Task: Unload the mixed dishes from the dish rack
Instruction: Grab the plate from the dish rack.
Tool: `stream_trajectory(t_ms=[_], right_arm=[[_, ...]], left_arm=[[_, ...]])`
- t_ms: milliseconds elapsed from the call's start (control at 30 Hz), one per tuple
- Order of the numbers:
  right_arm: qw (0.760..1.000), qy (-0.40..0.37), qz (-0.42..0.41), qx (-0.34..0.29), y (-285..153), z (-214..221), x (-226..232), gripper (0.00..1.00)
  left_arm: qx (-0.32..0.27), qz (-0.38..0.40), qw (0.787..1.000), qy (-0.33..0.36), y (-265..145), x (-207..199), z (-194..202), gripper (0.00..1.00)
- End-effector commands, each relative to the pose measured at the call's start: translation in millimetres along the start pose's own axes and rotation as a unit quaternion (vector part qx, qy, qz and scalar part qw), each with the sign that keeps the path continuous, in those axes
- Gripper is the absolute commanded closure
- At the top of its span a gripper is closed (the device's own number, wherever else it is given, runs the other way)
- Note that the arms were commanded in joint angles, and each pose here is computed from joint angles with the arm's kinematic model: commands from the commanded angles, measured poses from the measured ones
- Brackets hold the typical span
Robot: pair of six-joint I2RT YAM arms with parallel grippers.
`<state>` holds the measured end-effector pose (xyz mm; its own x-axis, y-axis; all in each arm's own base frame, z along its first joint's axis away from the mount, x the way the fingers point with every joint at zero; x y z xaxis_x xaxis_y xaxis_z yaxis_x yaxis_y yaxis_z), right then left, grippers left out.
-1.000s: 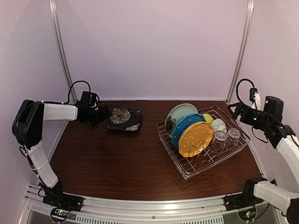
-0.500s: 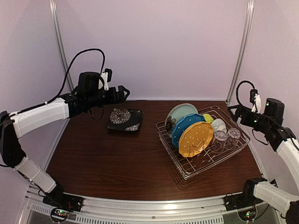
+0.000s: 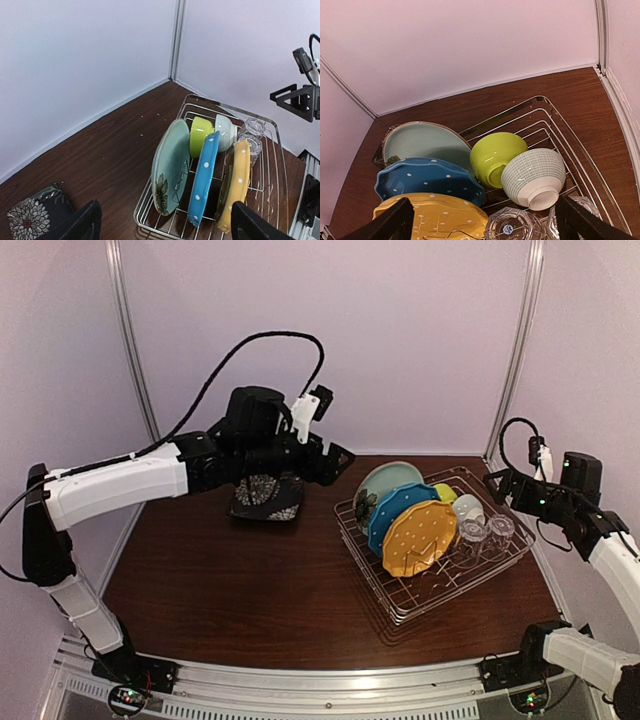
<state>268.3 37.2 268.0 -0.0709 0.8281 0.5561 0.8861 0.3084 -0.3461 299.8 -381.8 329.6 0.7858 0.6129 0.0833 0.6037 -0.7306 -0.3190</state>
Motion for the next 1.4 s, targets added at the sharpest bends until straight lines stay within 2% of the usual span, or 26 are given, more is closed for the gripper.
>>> stream_trajectory(t_ms=[0,200,433,833,1367], right_arm=[[1.000,-0.001,-0.004,-0.004,-2,-1,1,0.00],[1.000,0.001,-0.007,-0.002,-1,1,1,0.00],[1.000,0.002,-0.008,-0.003,0,3,0,0.00],[1.000,-0.001,-0.007,-0.001,1,5,-2,0.00],[1.000,-0.005,-0.003,-0.002,0,6,-3,0.00]], left_arm=[[0.034,0.024,0.997,0.062,22,-36,9,0.10],[0.042,0.043,0.991,0.124,45,-87,11,0.13],[0.055,0.070,0.987,0.136,69,-112,23,0.15],[0.096,0.071,0.980,0.159,101,-125,45,0.22],[0.130,0.055,0.980,0.142,133,-132,65,0.40]])
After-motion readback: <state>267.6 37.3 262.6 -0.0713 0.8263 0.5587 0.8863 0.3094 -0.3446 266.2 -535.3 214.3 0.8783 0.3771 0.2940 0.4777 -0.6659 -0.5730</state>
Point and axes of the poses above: each gripper's point midway between its finger pads, its own y axis out along the fingers, its own x axis along the line the jaws close on, z = x × y, the point moved 4 cm from there along -y, back along the fingers, and after that the axes turned 11 degrees about y, right-handed, at the moved point
